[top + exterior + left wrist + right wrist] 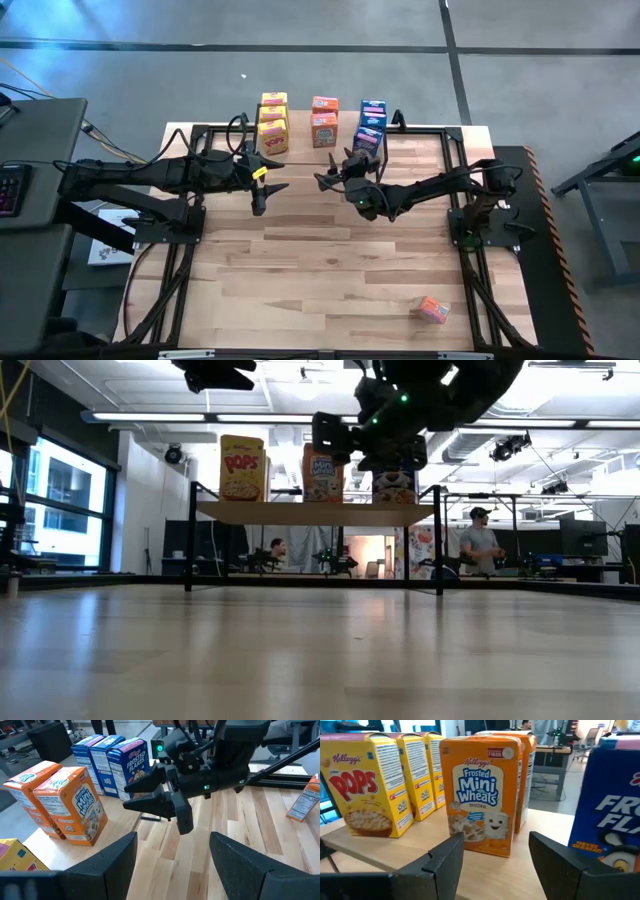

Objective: Stack cereal on shelf
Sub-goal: Put the blue cereal box on the shelf aligned with the other blue cereal boxes

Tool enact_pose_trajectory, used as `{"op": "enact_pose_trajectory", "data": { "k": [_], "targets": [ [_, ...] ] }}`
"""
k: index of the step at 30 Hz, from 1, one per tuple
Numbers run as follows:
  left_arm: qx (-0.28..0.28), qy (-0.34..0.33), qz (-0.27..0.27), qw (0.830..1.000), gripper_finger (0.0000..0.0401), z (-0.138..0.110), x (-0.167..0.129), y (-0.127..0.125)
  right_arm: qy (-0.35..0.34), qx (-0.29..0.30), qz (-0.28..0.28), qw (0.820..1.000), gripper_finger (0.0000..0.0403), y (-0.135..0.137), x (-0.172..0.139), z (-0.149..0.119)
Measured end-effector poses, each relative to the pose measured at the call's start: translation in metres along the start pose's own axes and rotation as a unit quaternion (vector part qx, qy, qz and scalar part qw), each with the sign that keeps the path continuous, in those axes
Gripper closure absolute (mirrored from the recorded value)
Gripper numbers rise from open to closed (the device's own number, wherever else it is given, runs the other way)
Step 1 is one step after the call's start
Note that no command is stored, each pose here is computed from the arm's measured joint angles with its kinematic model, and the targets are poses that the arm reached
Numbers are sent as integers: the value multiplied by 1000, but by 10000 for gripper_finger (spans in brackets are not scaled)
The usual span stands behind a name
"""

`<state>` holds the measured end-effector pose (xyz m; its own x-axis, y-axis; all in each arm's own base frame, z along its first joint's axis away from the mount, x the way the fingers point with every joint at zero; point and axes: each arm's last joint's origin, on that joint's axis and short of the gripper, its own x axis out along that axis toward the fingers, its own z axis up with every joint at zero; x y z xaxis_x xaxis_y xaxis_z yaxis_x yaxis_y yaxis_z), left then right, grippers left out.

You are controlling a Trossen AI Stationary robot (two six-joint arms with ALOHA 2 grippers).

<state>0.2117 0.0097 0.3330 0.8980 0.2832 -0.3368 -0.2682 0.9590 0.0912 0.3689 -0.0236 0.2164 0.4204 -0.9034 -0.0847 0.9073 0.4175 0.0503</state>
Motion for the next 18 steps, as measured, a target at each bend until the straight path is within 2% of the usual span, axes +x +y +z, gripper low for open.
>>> {"op": "enact_pose_trajectory", "data": {
  "k": [18],
  "targets": [
    [0,0,0,1000,160,0,0,0,-7,-9,-62,998,185,-5,2,-2]
  ]
}}
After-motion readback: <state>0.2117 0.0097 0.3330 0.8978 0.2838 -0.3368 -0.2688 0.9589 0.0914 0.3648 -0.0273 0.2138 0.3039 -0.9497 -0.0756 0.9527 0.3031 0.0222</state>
